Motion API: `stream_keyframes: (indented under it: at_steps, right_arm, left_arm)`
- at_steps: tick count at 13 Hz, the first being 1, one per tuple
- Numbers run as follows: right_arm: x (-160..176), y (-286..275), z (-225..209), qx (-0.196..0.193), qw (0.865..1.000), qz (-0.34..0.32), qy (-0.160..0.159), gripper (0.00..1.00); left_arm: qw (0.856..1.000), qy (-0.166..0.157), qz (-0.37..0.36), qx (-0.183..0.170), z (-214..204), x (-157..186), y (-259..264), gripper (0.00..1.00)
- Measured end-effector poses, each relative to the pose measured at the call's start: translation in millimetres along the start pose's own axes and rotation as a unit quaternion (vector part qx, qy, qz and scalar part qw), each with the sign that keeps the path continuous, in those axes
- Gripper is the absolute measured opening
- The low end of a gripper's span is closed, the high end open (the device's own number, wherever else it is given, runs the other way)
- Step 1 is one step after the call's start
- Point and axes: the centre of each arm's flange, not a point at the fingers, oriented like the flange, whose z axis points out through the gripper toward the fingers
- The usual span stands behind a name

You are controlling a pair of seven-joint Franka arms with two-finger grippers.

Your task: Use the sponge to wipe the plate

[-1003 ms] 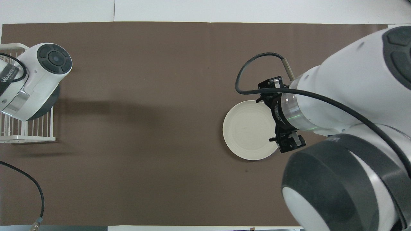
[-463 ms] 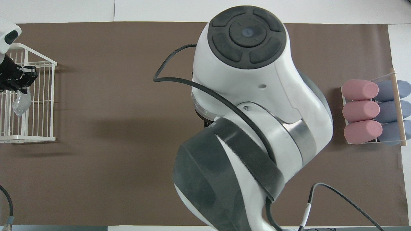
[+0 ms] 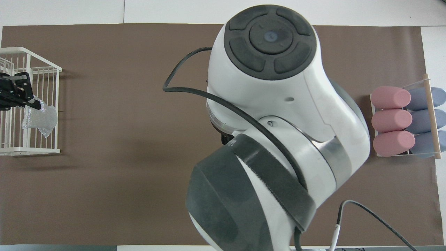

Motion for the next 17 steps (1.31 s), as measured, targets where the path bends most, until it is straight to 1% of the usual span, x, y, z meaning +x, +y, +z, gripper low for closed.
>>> stream_keyframes:
  at_steps: [1, 3, 5, 7, 8, 11, 13, 15, 16, 17]
  right_arm:
    - [0, 1, 0, -0.001, 1.0, 0.0, 0.001, 1.0]
    - [-2, 2, 1, -0.003, 1.0, -0.002, 0.001, 1.0]
    - [-11, 7, 2, -0.004, 1.0, -0.011, 0.001, 1.0]
    - [-18, 12, 4, -0.005, 1.0, -0.017, 0.002, 1.0]
    - [-20, 14, 4, -0.006, 1.0, -0.019, 0.002, 1.0]
    - [-30, 18, 7, -0.002, 1.0, -0.024, -0.001, 1.0]
    - [-47, 23, 12, 0.016, 1.0, -0.013, -0.02, 1.0]
    - [-66, 31, 20, 0.017, 0.998, -0.001, -0.067, 1.0]
    - [-70, 34, 23, 0.015, 0.996, 0.003, -0.085, 1.0]
    - [-70, 36, 26, 0.014, 0.996, 0.006, -0.092, 1.0]
  left_arm:
    - [0.999, -0.015, 0.0, -0.029, 0, -4, -2, 0.04]
    - [0.995, -0.05, 0.003, -0.082, 17, -14, 1, 0.04]
    - [0.986, -0.071, -0.002, -0.148, 40, -22, 5, 0.04]
    - [0.971, -0.086, -0.018, -0.222, 64, -34, 2, 0.04]
    - [0.961, -0.092, -0.024, -0.26, 74, -42, 0, 0.04]
    - [0.931, -0.098, -0.018, -0.351, 109, -70, -3, 0.04]
    - [0.911, -0.106, -0.005, -0.399, 135, -84, -5, 0.04]
    - [0.895, -0.118, 0.017, -0.429, 162, -94, -1, 0.04]
    - [0.889, -0.12, 0.032, -0.441, 175, -98, 0, 0.04]
    - [0.884, -0.12, 0.049, -0.448, 188, -101, -1, 0.04]
